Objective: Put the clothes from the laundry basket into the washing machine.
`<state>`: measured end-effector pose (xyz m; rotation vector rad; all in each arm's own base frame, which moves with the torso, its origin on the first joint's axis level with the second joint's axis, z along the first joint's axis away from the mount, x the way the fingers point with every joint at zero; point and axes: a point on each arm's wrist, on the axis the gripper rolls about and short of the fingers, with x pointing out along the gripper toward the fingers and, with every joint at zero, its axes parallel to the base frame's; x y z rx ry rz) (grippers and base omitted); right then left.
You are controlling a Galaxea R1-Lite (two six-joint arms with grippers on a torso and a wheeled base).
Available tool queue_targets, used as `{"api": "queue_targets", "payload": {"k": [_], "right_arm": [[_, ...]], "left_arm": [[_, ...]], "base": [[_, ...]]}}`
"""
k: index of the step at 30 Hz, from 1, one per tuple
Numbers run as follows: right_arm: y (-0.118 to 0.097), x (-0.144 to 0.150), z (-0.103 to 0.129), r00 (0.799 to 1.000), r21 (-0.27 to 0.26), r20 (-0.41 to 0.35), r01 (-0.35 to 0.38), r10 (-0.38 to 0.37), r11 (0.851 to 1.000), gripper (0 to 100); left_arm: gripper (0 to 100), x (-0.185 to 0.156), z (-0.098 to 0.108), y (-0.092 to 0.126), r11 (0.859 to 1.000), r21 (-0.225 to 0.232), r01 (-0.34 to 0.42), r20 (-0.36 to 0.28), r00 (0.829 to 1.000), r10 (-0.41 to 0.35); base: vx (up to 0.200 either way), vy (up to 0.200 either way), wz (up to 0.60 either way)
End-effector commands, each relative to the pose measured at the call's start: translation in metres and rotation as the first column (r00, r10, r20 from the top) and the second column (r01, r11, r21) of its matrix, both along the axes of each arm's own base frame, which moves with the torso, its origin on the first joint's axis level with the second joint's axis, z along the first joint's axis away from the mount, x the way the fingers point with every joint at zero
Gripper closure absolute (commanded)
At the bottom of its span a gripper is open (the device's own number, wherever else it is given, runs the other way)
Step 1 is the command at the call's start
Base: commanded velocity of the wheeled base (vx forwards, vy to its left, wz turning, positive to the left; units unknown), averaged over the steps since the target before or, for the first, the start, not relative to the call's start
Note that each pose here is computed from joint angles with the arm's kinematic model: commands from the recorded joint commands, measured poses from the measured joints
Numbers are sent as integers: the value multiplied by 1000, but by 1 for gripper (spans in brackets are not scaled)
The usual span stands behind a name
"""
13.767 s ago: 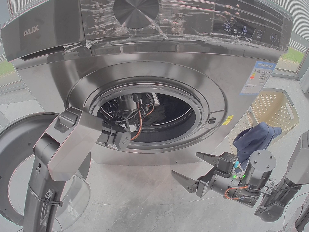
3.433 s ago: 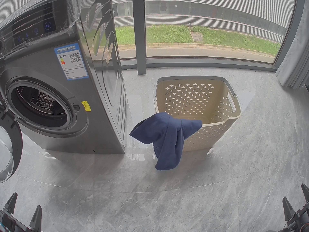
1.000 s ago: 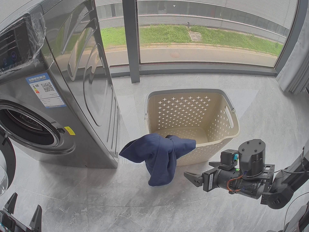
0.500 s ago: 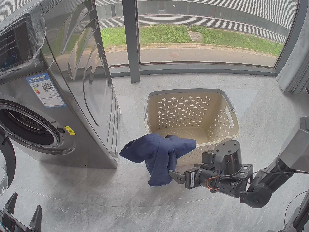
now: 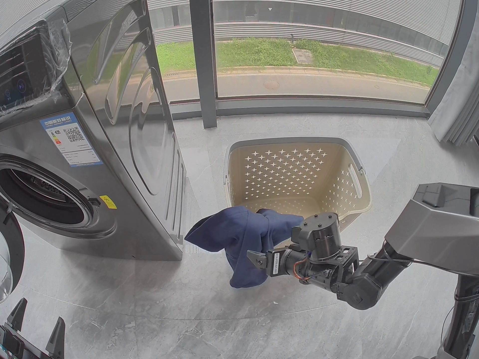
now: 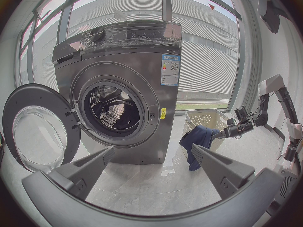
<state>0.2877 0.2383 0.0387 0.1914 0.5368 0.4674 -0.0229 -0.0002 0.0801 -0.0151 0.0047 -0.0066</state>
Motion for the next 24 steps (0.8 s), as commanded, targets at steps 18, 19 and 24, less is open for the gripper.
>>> {"api": "queue_targets", "payload": {"k": [18,19,24], "right_arm": [[34,53,-29,998,52,54,22,-25,998,0],[33,55,-28,998,53,56,26,-29,998,0],[30,61,-25,997,70,70,41,-46,997,0]], "left_arm": [[0,1,-4,0,1000,0,0,-8,1000,0],[0,1,-4,0,1000,0,0,-8,1000,0],[0,1,-4,0,1000,0,-2,-8,1000,2]], "base": [[0,0,0],[0,0,0],[0,0,0]]}}
